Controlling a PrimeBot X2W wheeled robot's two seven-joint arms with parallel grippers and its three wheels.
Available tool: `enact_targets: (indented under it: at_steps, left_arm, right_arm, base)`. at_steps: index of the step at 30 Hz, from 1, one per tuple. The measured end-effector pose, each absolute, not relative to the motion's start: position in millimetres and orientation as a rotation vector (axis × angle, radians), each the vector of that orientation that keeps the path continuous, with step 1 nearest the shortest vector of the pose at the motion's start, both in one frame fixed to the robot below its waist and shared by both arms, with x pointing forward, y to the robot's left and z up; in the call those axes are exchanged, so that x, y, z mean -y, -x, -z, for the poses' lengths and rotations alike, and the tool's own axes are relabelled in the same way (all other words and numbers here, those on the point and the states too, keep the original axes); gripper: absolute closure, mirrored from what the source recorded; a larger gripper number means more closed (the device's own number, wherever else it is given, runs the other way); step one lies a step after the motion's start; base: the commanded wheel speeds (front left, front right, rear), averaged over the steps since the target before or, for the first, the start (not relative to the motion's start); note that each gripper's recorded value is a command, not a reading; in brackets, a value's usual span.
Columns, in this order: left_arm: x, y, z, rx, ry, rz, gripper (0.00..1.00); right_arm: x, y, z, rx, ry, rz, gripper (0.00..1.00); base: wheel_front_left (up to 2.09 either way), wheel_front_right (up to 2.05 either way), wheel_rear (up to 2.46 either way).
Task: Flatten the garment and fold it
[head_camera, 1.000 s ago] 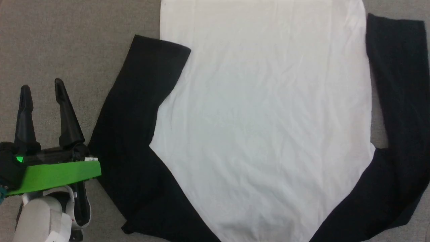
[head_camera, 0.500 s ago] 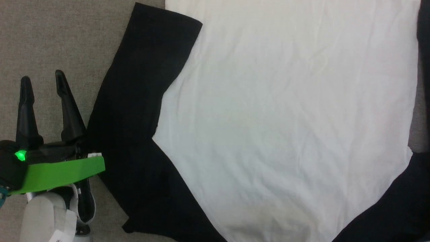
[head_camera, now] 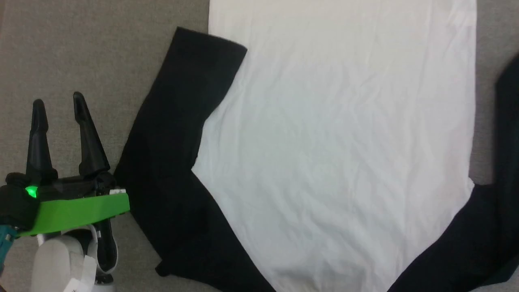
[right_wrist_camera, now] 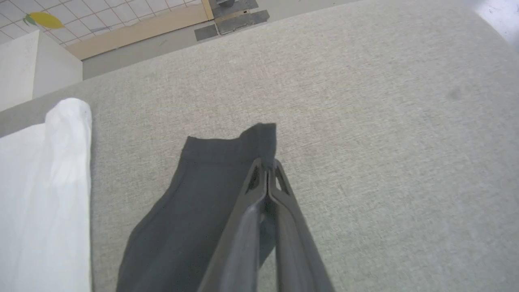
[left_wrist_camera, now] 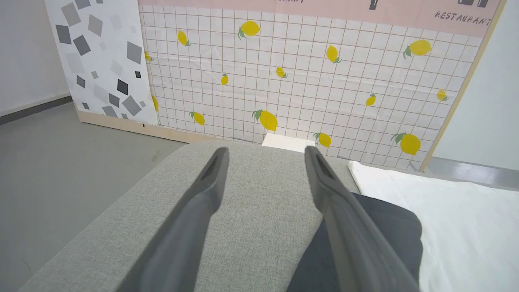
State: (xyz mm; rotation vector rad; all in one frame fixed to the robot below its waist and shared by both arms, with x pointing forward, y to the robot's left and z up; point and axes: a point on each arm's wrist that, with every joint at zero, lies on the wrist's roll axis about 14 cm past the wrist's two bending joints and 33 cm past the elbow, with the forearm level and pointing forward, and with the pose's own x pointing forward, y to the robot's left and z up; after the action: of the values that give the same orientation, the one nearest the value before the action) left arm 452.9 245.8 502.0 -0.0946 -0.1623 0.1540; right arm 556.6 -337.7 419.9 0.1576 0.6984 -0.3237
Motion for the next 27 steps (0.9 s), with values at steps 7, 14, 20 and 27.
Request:
enact_targets:
  at_steps: [7, 14, 20, 27]
  left_arm:
    - [-241, -436, -533, 0.227, 0.099, -0.135, 0.00]
    - [-234, -420, -558, 0.286, 0.118, -0.117, 0.00]
    - [-230, -409, -574, 0.327, 0.128, -0.106, 0.00]
    - [-228, -395, -589, 0.365, 0.142, -0.107, 0.00]
  right_arm:
    - [396, -495, -460, -0.609, -0.187, 0.450, 1.00]
    - [443, -441, -506, -0.518, -0.193, 0.573, 1.00]
    - [471, -406, -545, -0.433, -0.167, 0.647, 1.00]
    - [454, -406, -582, -0.342, -0.116, 0.558, 1.00]
  base:
    - [0.00, 0.00, 0.00]
    - [0.00, 0.00, 0.00]
    - [0.00, 0.00, 0.00]
    - [0.00, 0.00, 0.00]
